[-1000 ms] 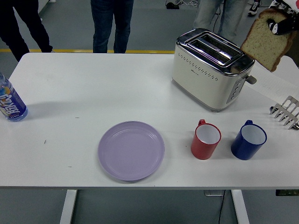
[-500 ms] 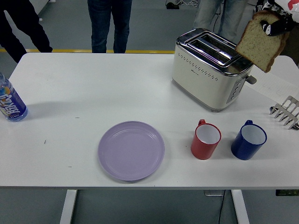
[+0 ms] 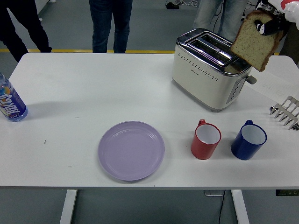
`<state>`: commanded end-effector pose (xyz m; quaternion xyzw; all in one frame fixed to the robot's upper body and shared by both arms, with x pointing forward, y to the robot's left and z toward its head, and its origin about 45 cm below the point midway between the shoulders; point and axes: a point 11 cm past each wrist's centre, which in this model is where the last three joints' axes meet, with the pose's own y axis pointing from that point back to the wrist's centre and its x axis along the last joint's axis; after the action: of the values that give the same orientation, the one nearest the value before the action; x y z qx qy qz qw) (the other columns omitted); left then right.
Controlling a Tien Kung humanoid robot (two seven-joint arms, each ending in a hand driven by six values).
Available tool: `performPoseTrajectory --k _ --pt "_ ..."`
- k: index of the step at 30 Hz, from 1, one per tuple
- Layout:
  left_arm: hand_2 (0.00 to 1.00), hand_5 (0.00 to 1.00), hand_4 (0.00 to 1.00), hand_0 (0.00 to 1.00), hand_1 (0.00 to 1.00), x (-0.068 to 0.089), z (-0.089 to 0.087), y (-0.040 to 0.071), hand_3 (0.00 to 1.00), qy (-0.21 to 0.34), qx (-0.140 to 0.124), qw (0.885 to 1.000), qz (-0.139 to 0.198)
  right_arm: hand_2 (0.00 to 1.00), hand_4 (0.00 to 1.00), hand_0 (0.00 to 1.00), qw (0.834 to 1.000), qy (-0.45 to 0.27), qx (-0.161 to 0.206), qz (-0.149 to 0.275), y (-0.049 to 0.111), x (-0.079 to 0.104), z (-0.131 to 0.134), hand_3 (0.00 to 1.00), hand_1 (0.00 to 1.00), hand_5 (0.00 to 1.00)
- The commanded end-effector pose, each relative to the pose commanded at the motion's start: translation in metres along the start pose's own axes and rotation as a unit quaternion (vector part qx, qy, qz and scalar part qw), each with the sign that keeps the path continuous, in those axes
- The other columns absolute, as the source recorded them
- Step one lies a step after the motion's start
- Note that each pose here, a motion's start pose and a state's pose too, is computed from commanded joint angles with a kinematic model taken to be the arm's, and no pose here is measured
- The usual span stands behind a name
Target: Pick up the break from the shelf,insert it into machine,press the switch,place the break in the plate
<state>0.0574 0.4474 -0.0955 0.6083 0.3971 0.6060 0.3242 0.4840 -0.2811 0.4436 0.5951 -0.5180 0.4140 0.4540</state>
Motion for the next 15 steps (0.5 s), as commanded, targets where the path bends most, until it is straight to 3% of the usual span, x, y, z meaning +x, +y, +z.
performPoseTrajectory --k 15 --pt "0.460 0.808 0.334 0.632 0.483 0.001 0.004 0.001 0.540 0.000 -0.003 1.000 0.001 0.400 0.519 0.011 1.000 0.000 0.003 -0.002 -0.009 -0.002 -0.011 0.480 0.141 0.002"
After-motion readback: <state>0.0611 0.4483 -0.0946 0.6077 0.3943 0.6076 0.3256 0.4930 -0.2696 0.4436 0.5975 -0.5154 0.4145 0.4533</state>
